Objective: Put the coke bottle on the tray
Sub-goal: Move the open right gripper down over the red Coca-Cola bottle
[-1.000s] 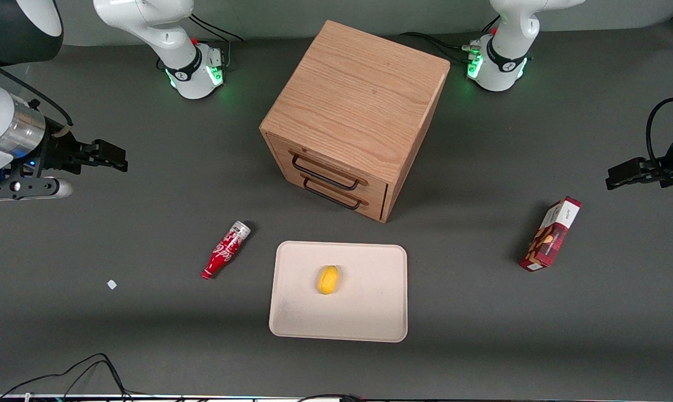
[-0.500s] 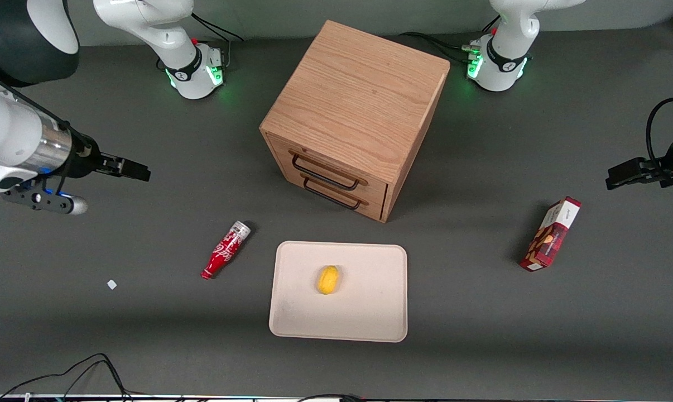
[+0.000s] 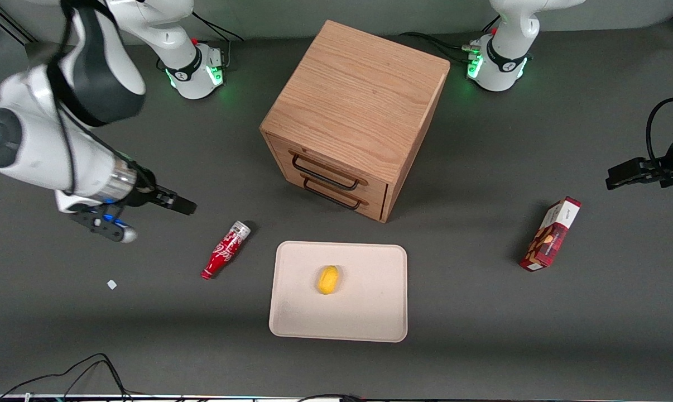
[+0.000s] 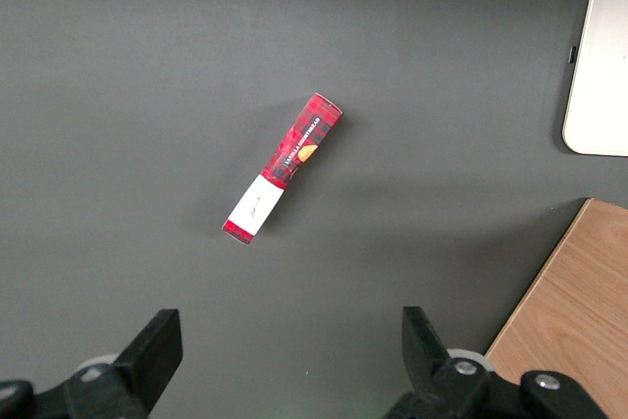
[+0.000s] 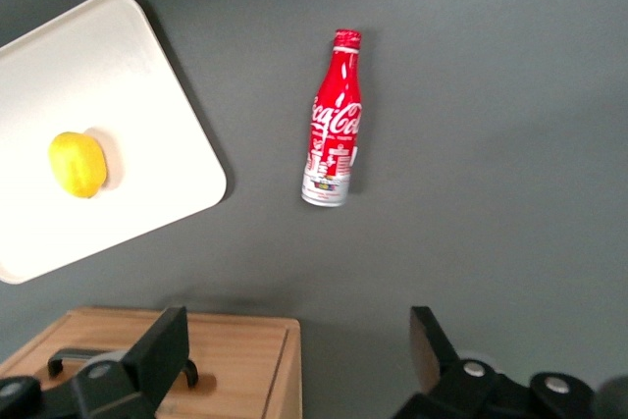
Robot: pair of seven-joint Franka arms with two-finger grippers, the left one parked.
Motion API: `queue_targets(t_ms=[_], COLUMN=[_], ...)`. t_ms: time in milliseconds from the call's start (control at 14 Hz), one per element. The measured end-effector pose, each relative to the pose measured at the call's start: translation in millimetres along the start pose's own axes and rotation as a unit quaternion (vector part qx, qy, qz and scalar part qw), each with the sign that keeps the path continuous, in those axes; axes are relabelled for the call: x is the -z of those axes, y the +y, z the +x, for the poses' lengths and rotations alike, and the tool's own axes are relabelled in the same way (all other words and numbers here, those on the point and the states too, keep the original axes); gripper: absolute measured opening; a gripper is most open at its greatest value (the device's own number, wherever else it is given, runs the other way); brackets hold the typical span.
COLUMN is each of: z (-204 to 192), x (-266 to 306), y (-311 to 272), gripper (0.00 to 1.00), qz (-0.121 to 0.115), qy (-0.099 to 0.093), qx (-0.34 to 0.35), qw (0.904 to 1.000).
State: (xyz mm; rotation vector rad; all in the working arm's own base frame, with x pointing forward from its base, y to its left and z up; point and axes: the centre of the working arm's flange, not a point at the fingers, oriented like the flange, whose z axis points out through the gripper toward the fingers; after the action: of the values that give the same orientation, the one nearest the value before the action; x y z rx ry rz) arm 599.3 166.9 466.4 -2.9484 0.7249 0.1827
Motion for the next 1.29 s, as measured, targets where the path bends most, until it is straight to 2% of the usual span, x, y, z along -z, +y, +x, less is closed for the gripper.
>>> queue_targets(t_ms=[214, 643, 929, 1286], z=[0, 12, 23, 32], x=[-63, -160, -213, -249], y=[3, 14, 14, 16], gripper=[1.00, 1.00, 1.00, 1.00], qz=[0.000, -0.012, -0.011, 0.002], qy=[0.035, 0.074, 0.085, 0.091], qx=[-0.027, -0.056, -0.070, -0.076], qw=[0.9990, 0.9956, 0.9938, 0.9929])
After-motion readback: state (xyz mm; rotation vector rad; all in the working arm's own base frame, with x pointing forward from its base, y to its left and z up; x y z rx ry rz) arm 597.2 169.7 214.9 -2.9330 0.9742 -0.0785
